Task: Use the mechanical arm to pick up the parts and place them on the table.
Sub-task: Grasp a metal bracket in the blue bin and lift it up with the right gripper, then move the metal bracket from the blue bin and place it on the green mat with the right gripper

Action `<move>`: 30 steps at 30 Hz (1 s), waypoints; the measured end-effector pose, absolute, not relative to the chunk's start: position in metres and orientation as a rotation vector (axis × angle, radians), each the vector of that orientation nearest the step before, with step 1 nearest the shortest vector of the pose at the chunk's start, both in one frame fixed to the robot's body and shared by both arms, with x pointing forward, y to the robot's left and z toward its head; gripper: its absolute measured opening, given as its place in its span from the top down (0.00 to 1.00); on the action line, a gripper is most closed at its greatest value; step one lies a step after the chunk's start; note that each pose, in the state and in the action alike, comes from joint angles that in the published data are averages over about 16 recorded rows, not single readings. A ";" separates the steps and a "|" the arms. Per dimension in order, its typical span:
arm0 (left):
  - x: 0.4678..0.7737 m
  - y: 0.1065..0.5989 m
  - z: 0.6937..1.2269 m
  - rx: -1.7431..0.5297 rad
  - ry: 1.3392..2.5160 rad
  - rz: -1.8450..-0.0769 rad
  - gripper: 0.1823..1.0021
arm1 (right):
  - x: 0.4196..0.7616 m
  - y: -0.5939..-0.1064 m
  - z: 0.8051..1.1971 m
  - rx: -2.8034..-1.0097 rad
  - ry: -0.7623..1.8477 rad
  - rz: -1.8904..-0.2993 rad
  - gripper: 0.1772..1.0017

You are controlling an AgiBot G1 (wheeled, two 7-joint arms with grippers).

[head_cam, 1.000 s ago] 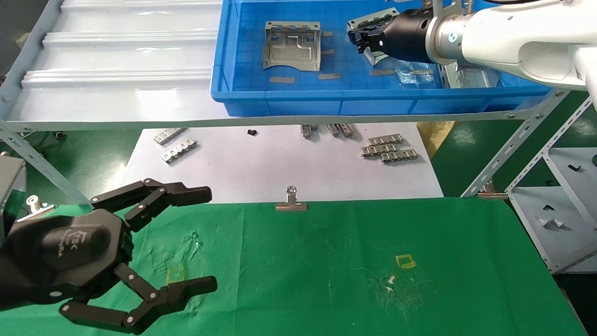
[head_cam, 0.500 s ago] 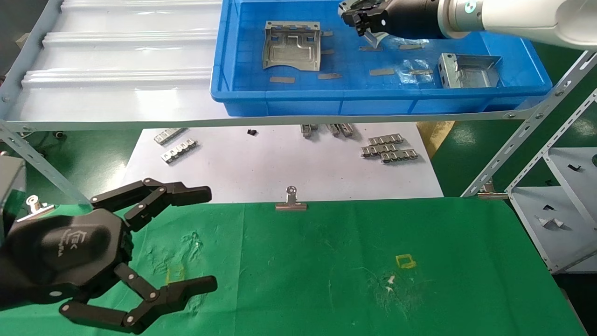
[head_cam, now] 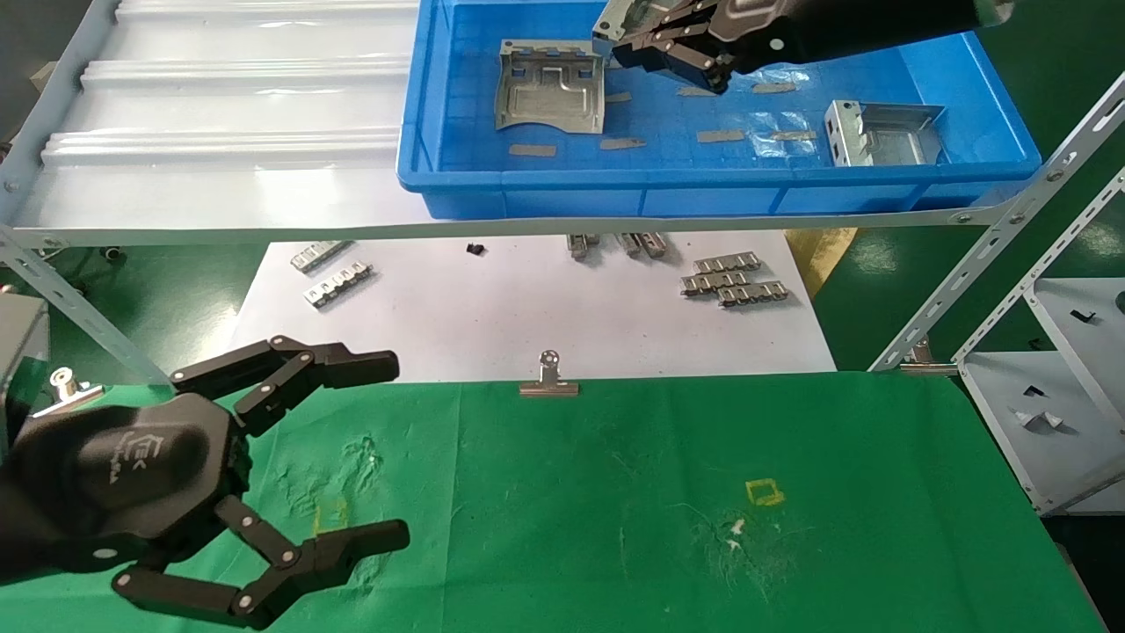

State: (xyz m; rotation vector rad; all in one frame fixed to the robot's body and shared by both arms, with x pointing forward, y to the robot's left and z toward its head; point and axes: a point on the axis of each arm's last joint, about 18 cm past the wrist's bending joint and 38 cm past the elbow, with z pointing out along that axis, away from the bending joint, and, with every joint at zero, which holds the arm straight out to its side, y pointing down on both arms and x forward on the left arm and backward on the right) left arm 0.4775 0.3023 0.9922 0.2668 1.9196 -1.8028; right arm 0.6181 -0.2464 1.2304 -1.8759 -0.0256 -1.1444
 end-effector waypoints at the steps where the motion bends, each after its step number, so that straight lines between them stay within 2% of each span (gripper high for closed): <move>1: 0.477 0.302 0.992 0.267 1.920 -1.803 0.00 | 0.612 -0.248 1.229 -1.893 -0.063 -1.137 0.98; 10: 0.477 0.302 0.992 0.267 1.920 -1.803 0.00 | 0.568 -0.268 1.211 -1.994 -0.336 -1.100 0.98; 19: 0.477 0.302 0.992 0.267 1.920 -1.803 0.00 | 0.538 -0.285 1.171 -2.092 -0.453 -1.047 0.98; 24: 0.477 0.302 0.992 0.267 1.920 -1.803 0.00 | 0.533 -0.290 1.136 -2.199 -0.466 -0.966 0.98; 30: 0.477 0.302 0.992 0.267 1.920 -1.803 0.00 | 0.547 -0.294 1.096 -2.340 -0.470 -0.878 0.98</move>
